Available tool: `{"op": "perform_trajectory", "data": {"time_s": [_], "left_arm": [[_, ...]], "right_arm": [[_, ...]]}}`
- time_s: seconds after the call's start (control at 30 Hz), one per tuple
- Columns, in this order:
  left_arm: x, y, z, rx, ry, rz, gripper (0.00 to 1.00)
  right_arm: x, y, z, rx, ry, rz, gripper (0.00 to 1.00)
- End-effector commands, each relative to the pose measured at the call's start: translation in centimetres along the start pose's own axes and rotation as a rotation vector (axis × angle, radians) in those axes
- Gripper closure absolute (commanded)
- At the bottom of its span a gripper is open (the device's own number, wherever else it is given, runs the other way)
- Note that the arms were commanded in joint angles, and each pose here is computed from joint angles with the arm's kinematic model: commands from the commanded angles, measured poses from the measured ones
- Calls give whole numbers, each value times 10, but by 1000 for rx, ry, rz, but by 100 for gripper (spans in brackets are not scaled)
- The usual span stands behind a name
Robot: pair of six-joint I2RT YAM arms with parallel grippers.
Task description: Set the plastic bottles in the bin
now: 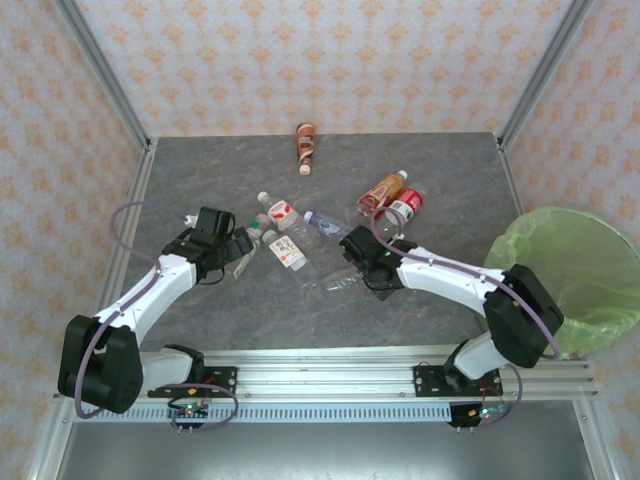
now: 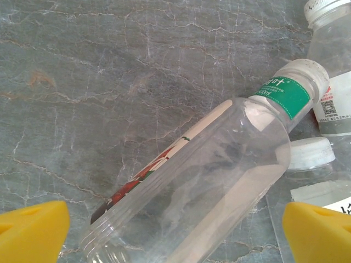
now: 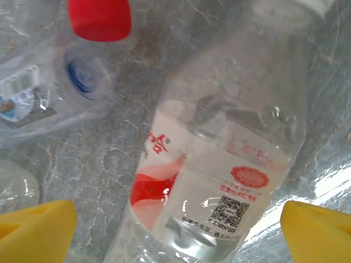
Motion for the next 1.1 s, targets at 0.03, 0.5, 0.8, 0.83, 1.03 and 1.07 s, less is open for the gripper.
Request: {"op": "perform_trajectory", "data": {"time_s": [0.03, 0.5, 0.8, 0.83, 1.03, 1.07], "left_arm": [[4, 6, 1, 37, 14, -46, 0], [9, 1, 7, 83, 16, -72, 0], [16, 1, 11, 108, 16, -93, 0], [17, 1, 10, 110, 14, -97, 0], [16, 1, 10, 116, 16, -91, 0], [16, 2, 10, 118, 15, -92, 0]], "right_arm": [[-12, 6, -15, -75, -24, -81, 7], [-48, 1, -24, -44, -29, -80, 17], [-50, 8, -39, -8, -57, -119, 38], [-49, 9, -39, -8, -54, -122, 38], [-43, 16, -41, 8, -36, -157, 50], [-40, 17, -40, 17, -27, -164, 51]]}}
Point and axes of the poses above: each hand's point on the last joint's axis, 136 mm out from that joint toward the fingers, its own x axis back along the fingers, its own z axis along the line the jaws close on, y = z × x, the point moved 5 cm from there along x, back along the fingers, and after that the axes turned 11 degrees about -x, right-handed, at the moved point
